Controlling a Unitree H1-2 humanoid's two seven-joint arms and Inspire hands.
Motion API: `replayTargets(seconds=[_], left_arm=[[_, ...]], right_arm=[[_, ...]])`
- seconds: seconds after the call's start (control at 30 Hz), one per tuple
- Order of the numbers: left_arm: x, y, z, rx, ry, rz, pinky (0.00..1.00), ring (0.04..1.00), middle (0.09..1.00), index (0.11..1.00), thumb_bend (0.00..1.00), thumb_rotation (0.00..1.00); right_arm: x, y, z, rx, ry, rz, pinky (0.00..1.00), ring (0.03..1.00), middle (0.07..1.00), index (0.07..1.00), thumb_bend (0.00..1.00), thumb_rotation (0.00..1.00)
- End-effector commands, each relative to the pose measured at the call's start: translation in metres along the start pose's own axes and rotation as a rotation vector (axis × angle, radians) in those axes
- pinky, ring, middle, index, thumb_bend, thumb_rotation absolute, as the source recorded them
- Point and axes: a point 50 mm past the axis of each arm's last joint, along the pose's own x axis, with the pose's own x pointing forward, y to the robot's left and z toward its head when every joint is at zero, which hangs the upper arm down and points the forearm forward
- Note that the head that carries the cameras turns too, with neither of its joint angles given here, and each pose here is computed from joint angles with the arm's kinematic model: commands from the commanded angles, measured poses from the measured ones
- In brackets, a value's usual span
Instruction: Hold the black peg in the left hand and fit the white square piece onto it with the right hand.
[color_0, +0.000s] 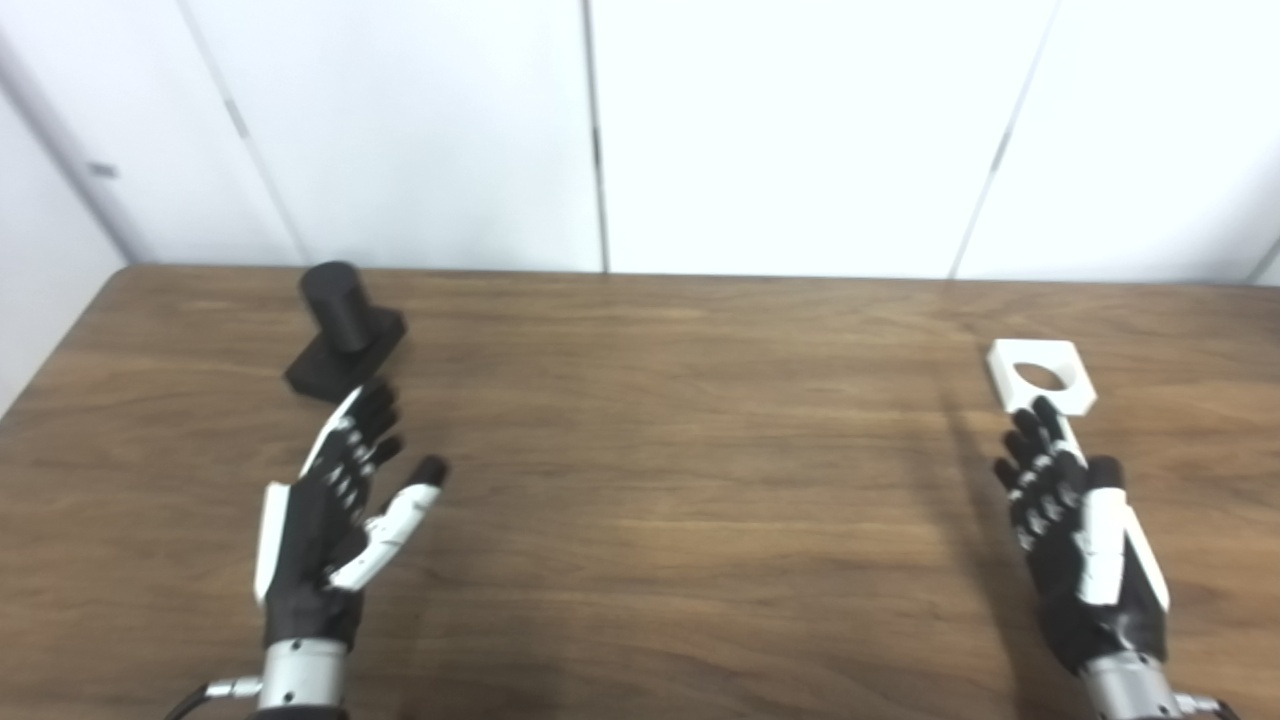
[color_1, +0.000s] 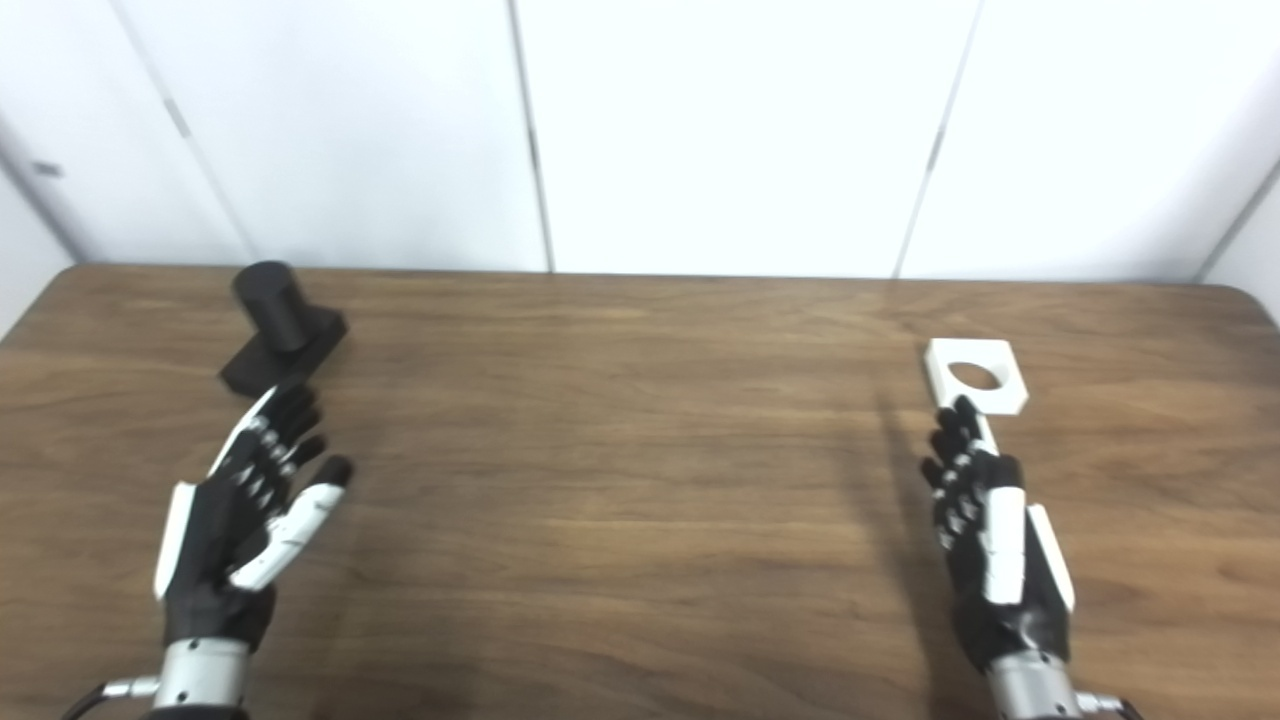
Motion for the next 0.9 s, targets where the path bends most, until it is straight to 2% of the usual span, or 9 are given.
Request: replayTargets(seconds=[0.0, 0.43, 0.63, 0.73, 0.87], left_arm=[[-0.017, -0.008, 0.000, -0.010, 0.000, 0.023, 0.86, 0.903, 0.896, 0.870, 0.80, 0.39], [-0.026, -0.029, -0.013, -0.018, 0.023, 0.023, 0.89, 0.906, 0.905, 0.882, 0.76, 0.43], [-0.031, -0.037, -0.021, -0.016, 0.023, 0.024, 0.90, 0.917, 0.910, 0.883, 0.75, 0.43], [-0.033, -0.040, -0.025, -0.030, 0.025, 0.025, 0.88, 0.920, 0.910, 0.883, 0.75, 0.41], [-0.036, -0.042, -0.027, -0.048, 0.035, 0.028, 0.89, 0.929, 0.911, 0.889, 0.75, 0.40]], right_arm=[[-0.023, -0.017, -0.003, -0.040, 0.035, 0.011, 1.00, 1.000, 0.999, 1.000, 0.68, 1.00], [-0.025, -0.030, 0.000, -0.039, 0.035, 0.035, 1.00, 1.000, 1.000, 1.000, 0.72, 1.00], [-0.026, -0.032, 0.000, -0.076, 0.035, 0.036, 1.00, 1.000, 1.000, 1.000, 0.82, 1.00], [-0.026, -0.033, -0.002, -0.080, 0.019, 0.029, 0.96, 0.994, 0.953, 0.976, 0.74, 1.00], [-0.027, -0.034, -0.004, -0.089, 0.014, 0.014, 0.90, 0.966, 0.921, 0.952, 0.71, 1.00]])
